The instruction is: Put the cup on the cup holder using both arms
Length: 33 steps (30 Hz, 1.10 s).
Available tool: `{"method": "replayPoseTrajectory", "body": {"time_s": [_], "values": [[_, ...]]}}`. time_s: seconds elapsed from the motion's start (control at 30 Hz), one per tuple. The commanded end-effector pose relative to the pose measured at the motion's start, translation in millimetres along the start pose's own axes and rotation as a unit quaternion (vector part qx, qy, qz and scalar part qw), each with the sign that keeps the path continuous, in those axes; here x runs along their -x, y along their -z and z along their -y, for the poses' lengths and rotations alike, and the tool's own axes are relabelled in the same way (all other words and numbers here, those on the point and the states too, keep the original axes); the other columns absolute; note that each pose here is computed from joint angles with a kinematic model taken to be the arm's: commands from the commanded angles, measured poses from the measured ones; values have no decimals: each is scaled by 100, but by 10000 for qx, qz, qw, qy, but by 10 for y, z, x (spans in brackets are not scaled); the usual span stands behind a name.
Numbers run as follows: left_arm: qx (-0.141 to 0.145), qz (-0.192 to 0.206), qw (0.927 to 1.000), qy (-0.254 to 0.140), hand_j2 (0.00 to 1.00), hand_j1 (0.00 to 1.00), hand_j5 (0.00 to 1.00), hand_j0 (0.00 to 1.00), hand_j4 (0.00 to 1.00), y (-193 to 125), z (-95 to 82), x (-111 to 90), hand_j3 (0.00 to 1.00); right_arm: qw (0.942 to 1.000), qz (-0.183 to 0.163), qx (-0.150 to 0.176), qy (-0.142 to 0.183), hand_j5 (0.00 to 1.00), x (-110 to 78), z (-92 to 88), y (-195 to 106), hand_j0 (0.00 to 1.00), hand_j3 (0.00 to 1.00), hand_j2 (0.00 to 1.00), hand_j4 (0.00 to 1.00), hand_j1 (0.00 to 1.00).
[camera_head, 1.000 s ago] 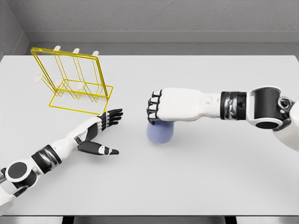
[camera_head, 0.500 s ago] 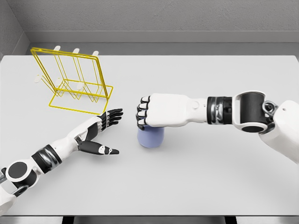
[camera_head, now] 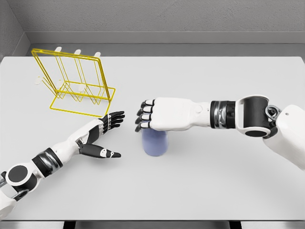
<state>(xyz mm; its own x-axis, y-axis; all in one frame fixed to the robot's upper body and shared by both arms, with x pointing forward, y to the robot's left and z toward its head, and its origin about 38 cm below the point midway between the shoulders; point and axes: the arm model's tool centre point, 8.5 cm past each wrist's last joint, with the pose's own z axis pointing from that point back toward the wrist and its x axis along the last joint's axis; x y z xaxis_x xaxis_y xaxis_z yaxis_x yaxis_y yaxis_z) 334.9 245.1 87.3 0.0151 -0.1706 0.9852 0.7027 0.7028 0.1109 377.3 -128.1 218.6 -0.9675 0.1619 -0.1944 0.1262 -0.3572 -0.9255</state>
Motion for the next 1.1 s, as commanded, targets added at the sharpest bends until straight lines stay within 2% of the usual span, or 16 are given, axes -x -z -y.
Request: {"method": "replayPoseTrajectory", "body": {"time_s": [0.0, 0.13, 0.27, 0.37, 0.4, 0.43, 0.5, 0.53, 0.67, 0.7, 0.8, 0.83, 0.9, 0.93, 1.0, 1.07], "values": [[-7, 2, 10000, -10, 100, 100, 100, 100, 100, -2, -5, 0, 100, 10000, -8, 14, 24, 99, 4, 5, -16, 99, 99, 99, 99, 99], [-7, 8, 10000, -4, 100, 100, 100, 100, 100, 1, -8, -5, 100, 9997, -240, -43, -24, 99, 118, 15, -181, 99, 99, 99, 99, 99], [-9, 19, 10000, 6, 100, 100, 100, 100, 100, 7, -15, -16, 100, 9964, -824, 67, -197, 100, 387, 180, -558, 100, 100, 100, 100, 100], [6, 42, 10000, -17, 100, 100, 100, 100, 100, 31, 10, -16, 100, 9890, -1432, 295, -245, 100, 590, 309, -993, 100, 100, 100, 100, 100], [2, 62, 10000, -30, 100, 100, 100, 100, 100, 54, 14, -17, 100, 9848, -1692, 381, -134, 100, 633, 269, -1180, 100, 100, 100, 100, 100], [3, 63, 10000, -34, 100, 100, 100, 100, 100, 72, 18, -13, 100, 9792, -1937, 600, 104, 100, 660, 229, -1377, 100, 100, 100, 100, 100], [83, 68, 9999, -40, 100, 100, 100, 100, 100, 163, 63, -5, 100, 9626, -2533, 889, 373, 100, 667, 119, -1804, 100, 100, 100, 100, 100], [99, 87, 9999, -54, 100, 100, 100, 100, 100, 217, 78, -1, 100, 9573, -2642, 1042, 539, 100, 648, 81, -1925, 100, 100, 100, 100, 100], [129, 75, 9999, -38, 100, 100, 100, 100, 100, 291, 77, -22, 100, 9493, -2743, 1055, 1113, 100, 669, -205, -2023, 100, 100, 100, 100, 100], [174, 84, 9998, -32, 100, 100, 100, 100, 100, 312, 95, -29, 100, 9466, -2723, 1163, 1273, 100, 666, -233, -2052, 100, 100, 100, 100, 100], [213, 99, 9997, -65, 100, 100, 100, 100, 100, 345, 140, -27, 100, 9415, -2690, 1183, 1653, 100, 566, -457, -2011, 100, 100, 100, 100, 100], [266, 108, 9996, -75, 100, 100, 100, 100, 100, 365, 174, -29, 100, 9378, -2652, 1250, 1858, 100, 498, -578, -1920, 100, 100, 100, 100, 100], [321, 119, 9994, -60, 100, 100, 100, 100, 100, 393, 200, -43, 100, 9269, -2808, 1313, 2114, 100, 491, -754, -1953, 100, 100, 100, 100, 100], [342, 121, 9993, -65, 100, 100, 100, 100, 100, 394, 215, -44, 100, 9259, -2828, 1317, 2129, 100, 488, -761, -1968, 100, 100, 100, 100, 100], [387, 146, 9991, -78, 100, 100, 100, 100, 100, 412, 249, -56, 100, 9146, -3087, 1353, 2233, 100, 408, -866, -2153, 100, 100, 100, 100, 100], [402, 167, 9990, -75, 100, 100, 100, 100, 100, 430, 261, -66, 100, 9129, -3122, 1346, 2258, 100, 395, -889, -2178, 100, 100, 100, 100, 100]]}}
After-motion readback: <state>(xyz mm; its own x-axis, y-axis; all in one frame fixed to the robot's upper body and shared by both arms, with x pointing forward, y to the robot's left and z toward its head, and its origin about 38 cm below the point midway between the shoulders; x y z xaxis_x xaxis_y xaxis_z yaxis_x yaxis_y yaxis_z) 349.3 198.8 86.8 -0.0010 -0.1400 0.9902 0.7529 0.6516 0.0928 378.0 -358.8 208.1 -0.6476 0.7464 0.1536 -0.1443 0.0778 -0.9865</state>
